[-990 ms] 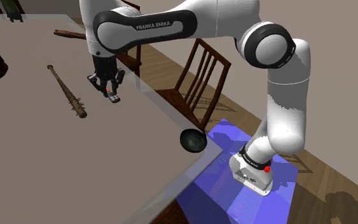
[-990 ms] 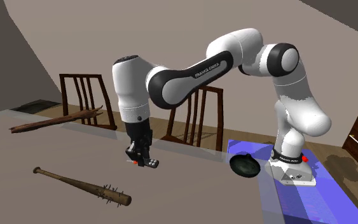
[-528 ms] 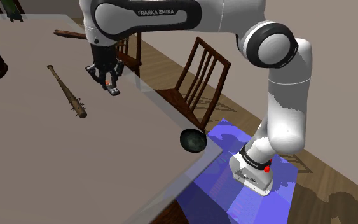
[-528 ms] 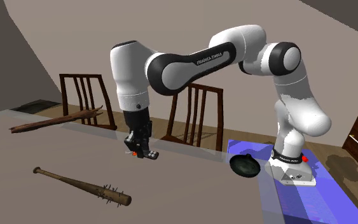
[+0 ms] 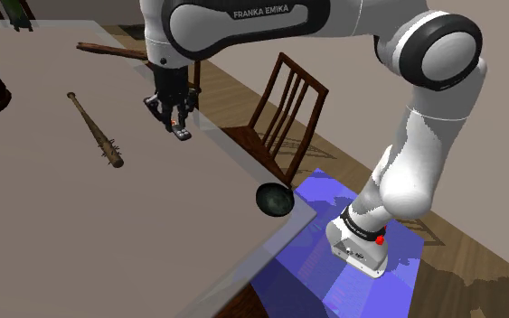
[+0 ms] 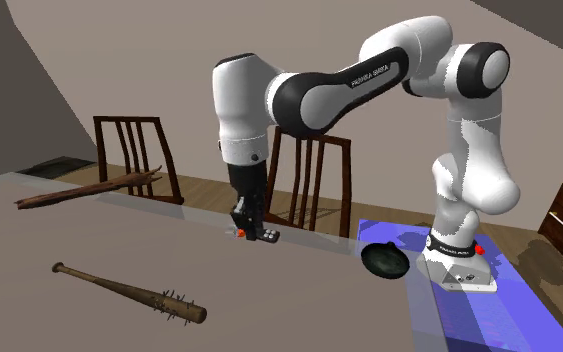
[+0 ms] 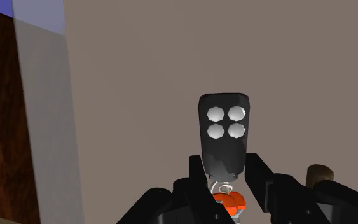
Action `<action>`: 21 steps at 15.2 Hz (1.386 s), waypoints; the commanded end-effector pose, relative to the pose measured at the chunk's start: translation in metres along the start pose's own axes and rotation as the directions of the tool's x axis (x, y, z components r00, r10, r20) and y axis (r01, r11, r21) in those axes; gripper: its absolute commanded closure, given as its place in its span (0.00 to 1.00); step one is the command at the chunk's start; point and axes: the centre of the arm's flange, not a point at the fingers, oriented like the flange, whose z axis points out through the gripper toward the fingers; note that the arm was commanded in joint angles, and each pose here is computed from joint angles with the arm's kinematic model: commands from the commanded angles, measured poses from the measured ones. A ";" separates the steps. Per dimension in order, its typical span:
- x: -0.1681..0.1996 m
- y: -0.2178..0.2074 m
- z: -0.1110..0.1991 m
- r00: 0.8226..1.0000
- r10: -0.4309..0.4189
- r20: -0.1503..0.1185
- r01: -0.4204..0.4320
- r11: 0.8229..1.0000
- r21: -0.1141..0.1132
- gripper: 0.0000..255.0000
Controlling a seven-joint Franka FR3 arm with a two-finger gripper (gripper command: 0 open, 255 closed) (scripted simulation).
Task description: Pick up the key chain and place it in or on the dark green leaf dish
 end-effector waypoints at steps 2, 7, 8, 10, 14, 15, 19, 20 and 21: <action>-0.036 0.015 0.002 1.000 0.001 0.000 -0.001 1.000 0.000 1.00; -0.097 0.040 0.003 1.000 0.001 0.000 -0.001 1.000 0.000 1.00; -0.110 0.045 0.003 1.000 0.001 0.000 -0.001 1.000 0.000 1.00; -0.134 0.055 0.003 1.000 0.001 0.000 -0.001 1.000 0.000 1.00; -0.183 0.075 0.004 1.000 0.001 0.000 -0.001 1.000 0.000 1.00; -0.195 0.080 0.004 1.000 0.001 0.000 -0.001 1.000 0.000 1.00; -0.244 0.101 0.005 1.000 0.001 0.000 -0.001 1.000 0.000 1.00; -0.256 0.106 0.005 1.000 0.001 0.000 -0.001 1.000 0.000 1.00; -0.268 0.111 0.005 1.000 0.001 0.000 -0.001 1.000 0.000 1.00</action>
